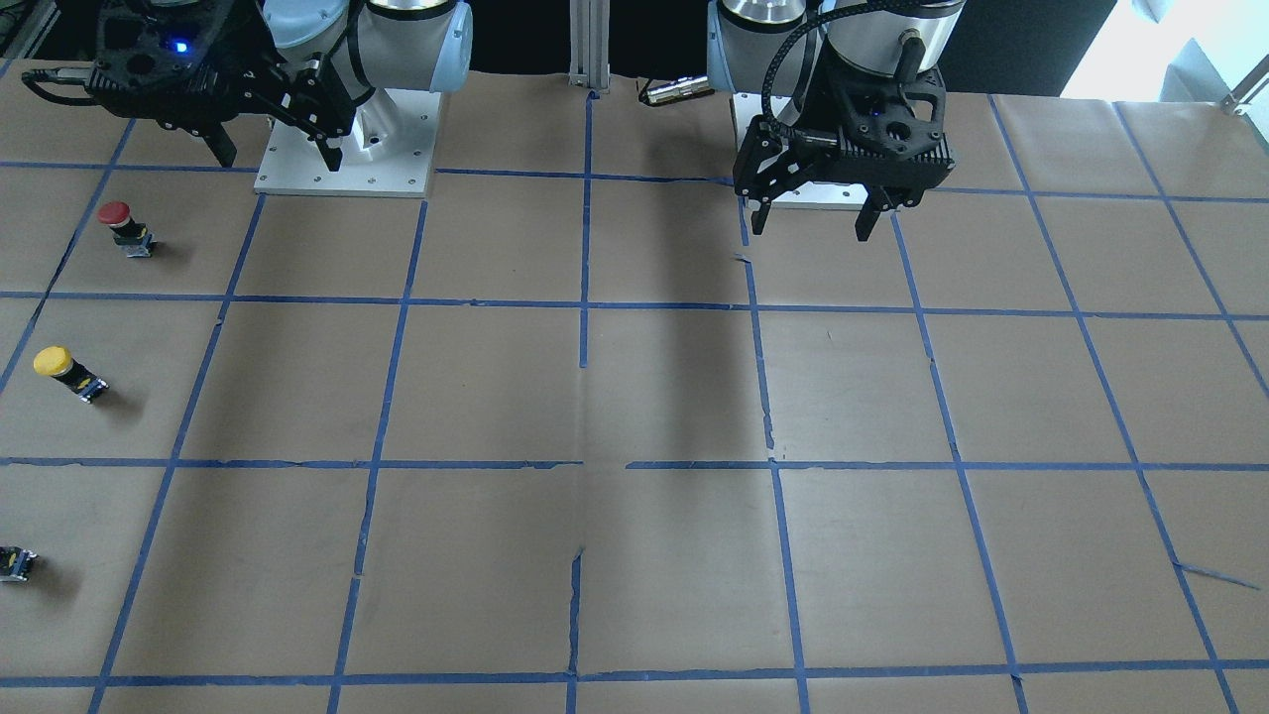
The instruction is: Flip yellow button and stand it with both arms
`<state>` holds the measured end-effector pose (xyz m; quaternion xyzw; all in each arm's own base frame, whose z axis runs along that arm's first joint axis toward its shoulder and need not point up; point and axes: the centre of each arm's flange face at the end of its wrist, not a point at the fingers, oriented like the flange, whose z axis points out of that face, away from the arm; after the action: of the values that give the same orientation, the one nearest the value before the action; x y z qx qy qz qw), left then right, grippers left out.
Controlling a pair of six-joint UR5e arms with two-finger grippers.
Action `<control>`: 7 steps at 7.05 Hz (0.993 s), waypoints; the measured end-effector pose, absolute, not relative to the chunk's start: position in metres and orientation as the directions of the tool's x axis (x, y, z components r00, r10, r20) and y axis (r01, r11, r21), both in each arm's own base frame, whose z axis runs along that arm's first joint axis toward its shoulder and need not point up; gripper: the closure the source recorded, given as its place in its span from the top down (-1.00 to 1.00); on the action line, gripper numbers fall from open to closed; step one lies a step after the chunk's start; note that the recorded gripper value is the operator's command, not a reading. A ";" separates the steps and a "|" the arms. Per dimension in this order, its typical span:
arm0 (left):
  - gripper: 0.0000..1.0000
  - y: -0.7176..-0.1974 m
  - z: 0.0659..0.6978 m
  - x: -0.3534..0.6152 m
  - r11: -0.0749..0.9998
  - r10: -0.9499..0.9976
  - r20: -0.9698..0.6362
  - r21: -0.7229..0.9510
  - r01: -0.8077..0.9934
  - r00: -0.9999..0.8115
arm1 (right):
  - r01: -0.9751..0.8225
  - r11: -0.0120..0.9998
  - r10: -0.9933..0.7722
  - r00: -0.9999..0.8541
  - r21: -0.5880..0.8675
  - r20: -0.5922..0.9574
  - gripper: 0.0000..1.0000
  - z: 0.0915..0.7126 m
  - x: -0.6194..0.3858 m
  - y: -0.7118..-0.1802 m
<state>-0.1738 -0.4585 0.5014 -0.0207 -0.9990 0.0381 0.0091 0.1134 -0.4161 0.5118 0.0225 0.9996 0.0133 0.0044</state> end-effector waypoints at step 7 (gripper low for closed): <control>1.00 -0.457 0.502 -0.168 0.996 0.043 0.011 -0.079 0.042 -0.999 | 0.077 0.995 0.077 -0.997 0.063 -0.003 1.00 0.504 0.110 -0.417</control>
<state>-0.1683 -0.4572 0.5022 -0.0212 -0.9990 0.0392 0.0065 0.1098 -0.4168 0.5043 0.0386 0.9988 0.0313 0.0028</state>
